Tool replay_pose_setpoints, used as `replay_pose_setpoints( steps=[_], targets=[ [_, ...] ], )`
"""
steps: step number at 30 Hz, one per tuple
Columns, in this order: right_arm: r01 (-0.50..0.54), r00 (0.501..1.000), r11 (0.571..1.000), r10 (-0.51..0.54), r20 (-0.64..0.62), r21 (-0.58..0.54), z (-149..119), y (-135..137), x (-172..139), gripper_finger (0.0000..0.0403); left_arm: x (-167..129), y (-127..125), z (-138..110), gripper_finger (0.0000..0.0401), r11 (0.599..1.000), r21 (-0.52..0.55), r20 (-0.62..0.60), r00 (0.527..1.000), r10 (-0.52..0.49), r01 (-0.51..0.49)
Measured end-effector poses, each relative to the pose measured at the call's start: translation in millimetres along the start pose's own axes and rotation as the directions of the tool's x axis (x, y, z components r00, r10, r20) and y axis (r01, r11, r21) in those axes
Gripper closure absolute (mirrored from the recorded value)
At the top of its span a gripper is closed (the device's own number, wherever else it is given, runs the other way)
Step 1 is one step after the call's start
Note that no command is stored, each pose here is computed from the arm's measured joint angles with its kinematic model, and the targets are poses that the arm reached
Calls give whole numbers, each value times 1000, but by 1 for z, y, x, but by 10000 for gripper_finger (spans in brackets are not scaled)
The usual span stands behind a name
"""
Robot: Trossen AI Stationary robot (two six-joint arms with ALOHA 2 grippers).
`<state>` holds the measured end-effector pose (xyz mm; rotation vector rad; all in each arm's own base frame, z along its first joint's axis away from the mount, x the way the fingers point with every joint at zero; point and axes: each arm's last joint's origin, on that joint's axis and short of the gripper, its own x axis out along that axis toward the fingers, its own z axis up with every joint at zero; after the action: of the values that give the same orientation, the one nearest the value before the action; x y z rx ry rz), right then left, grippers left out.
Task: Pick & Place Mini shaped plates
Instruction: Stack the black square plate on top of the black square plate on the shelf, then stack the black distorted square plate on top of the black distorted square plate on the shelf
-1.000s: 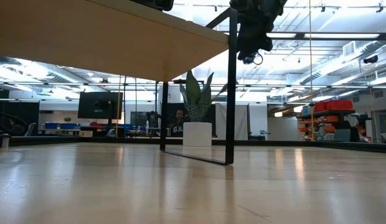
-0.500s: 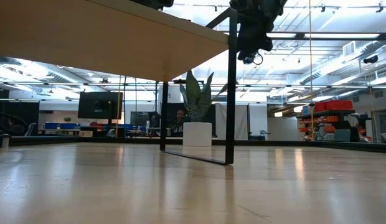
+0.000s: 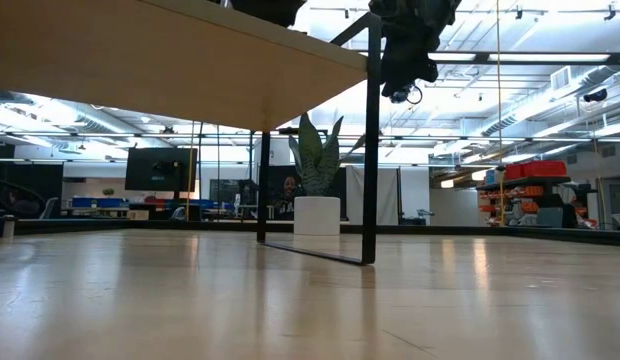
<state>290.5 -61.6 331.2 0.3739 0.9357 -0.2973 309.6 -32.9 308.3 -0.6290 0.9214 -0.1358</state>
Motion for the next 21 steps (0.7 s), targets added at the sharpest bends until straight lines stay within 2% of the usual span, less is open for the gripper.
replay_pose_setpoints(
  steps=[3,15,21],
  targets=[
    [0,1000,1000,0,0,2,0,0,0,243,0,0,0,388,1000,-1,1,1000,5,-5],
    [-3,1000,1000,3,-2,2,0,0,0,243,-1,3,2,291,1000,-9,12,1000,18,-18],
    [-24,995,1000,24,-98,3,-11,9,0,243,-24,5,3,276,1000,-1,71,997,28,-28]
  ],
)
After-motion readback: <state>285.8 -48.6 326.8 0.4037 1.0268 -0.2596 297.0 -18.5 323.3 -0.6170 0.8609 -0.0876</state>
